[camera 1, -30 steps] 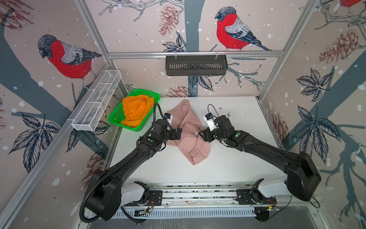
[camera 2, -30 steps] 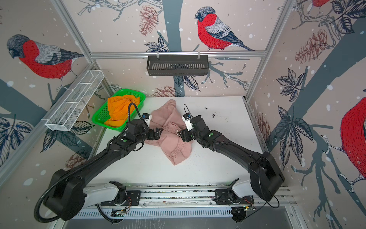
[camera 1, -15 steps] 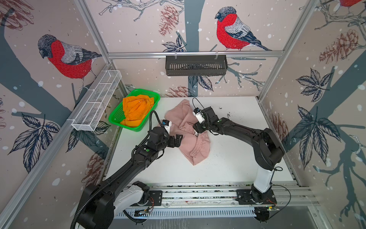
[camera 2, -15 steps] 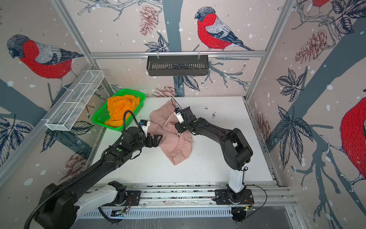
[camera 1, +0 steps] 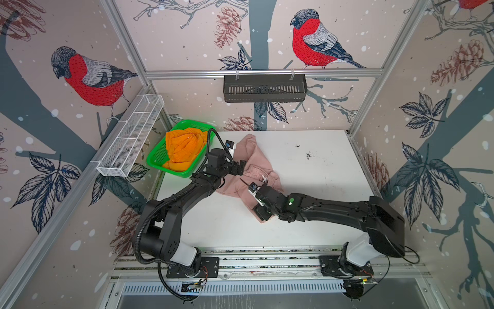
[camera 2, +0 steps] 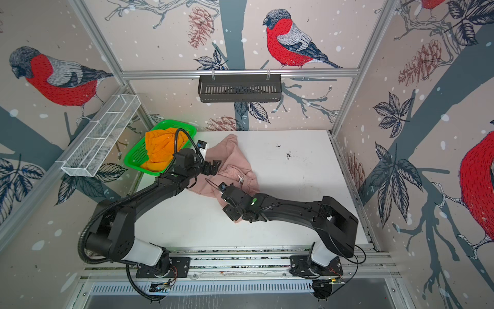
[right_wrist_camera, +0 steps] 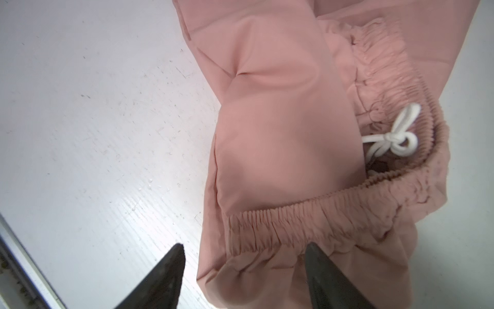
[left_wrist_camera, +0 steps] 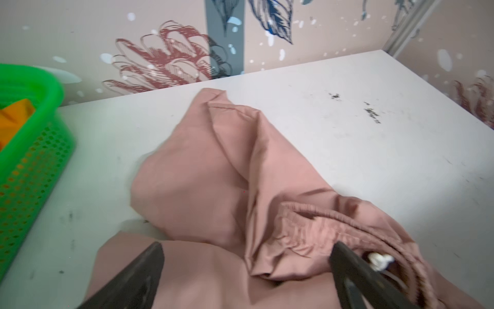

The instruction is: Fold and stack the shorts

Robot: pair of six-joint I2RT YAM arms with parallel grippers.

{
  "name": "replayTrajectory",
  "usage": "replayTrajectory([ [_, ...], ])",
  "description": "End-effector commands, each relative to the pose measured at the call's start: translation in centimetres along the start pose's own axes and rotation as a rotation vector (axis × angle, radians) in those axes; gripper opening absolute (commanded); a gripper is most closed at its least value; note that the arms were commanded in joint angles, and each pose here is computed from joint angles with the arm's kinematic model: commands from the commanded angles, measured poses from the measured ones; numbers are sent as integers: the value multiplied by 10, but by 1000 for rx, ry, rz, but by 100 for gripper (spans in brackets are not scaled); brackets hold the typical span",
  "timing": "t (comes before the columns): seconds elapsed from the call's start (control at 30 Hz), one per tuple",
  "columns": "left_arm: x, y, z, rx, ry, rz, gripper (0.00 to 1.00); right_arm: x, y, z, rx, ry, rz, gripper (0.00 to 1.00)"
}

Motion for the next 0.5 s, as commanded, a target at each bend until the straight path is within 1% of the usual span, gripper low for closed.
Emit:
replayTrajectory([
  [0.0, 2, -15, 5, -14, 55, -51, 97, 11, 9, -9, -35, 145, 80, 71],
  [0.07, 4, -13, 5, -5, 61, -42, 97, 21, 19, -6, -60, 147, 127, 69],
  [0.2, 4, -13, 4, 1, 67, -39, 97, 33, 36, -1, -78, 142, 175, 67],
  [0.27, 5, -13, 3, 4, 71, -36, 97, 36, 42, 0, -81, 134, 190, 63],
  [0.3, 6, -13, 3, 5, 71, -32, 97, 38, 46, 0, -81, 133, 195, 57],
  [0.4, 10, -14, 0, 22, 97, -20, 97, 36, 52, -3, -65, 143, 187, 28],
  [0.47, 13, -14, -6, 32, 151, -2, 97, 29, 51, -7, -35, 142, 144, 19],
])
Point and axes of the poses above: each gripper's point midway between its finger pads, its own x axis out along the fingers, its own z axis along the line the jaws close on, y = z × x, the point moved 4 cm from there along -x, back along the fingers, and after that the axes turned 9 degrees about -x, right-handed, at the moved point
